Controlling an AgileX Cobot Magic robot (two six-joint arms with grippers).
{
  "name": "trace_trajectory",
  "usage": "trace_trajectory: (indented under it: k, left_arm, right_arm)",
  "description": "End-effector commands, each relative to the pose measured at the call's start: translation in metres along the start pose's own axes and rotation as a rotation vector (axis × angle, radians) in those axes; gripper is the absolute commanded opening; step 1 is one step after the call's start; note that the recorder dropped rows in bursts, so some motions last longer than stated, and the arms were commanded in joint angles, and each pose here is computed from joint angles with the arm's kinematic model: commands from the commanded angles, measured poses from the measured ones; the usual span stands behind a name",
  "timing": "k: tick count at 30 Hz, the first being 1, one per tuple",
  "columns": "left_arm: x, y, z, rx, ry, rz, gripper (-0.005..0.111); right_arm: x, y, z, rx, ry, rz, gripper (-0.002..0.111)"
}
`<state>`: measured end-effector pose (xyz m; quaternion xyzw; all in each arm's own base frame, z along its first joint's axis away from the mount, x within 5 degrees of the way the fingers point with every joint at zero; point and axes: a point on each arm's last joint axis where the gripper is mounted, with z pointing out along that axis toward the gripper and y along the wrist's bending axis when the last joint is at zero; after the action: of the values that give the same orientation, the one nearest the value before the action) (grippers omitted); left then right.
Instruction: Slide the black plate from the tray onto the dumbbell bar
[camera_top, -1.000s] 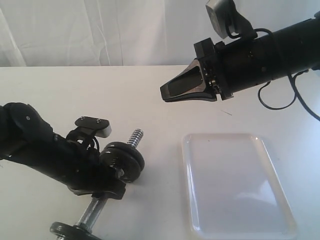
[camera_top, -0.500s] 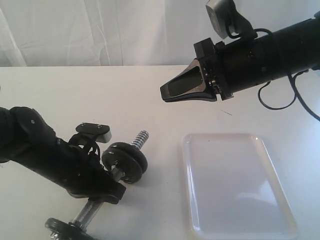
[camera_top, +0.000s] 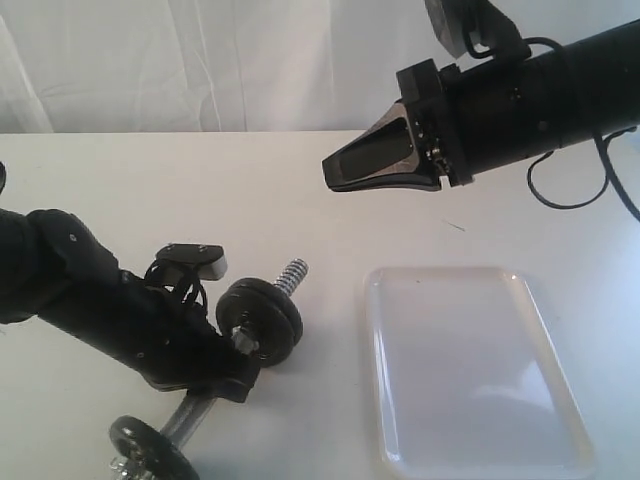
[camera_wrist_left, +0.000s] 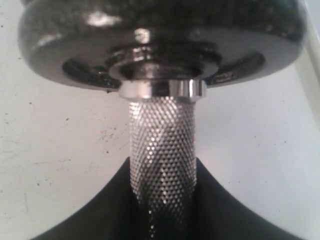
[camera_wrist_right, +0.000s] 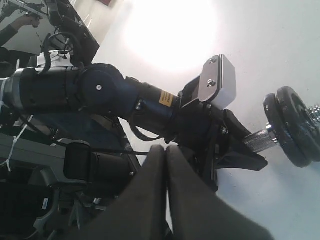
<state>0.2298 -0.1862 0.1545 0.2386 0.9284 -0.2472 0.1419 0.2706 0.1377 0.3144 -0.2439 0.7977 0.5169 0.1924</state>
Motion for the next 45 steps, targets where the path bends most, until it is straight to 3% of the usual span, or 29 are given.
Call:
trace_trajectory:
  k: [1,23,29,45]
  left_arm:
    - [-0.012,-0.012,-0.008,0.078,-0.053,-0.076,0.0]
    - [-0.051,-0.033,-0.025,0.217,-0.18,-0.178,0.0]
    - [-0.059,-0.03,-0.027,0.214,-0.264,-0.285,0.0]
    - [-0.061,-0.026,-0.026,0.188,-0.286,-0.346,0.0]
  right_arm:
    - [0.0,0.008,-0.005,0.002,-0.009,-0.027,0.0]
    - [-0.002,0.0,-0.024,0.055,-0.053,0.033,0.0]
    - [-0.002,0.0,-0.024,0.055,-0.054,0.033,0.0]
    - [-0.002,0.0,-0.024,0.055,-0.054,0.033,0.0]
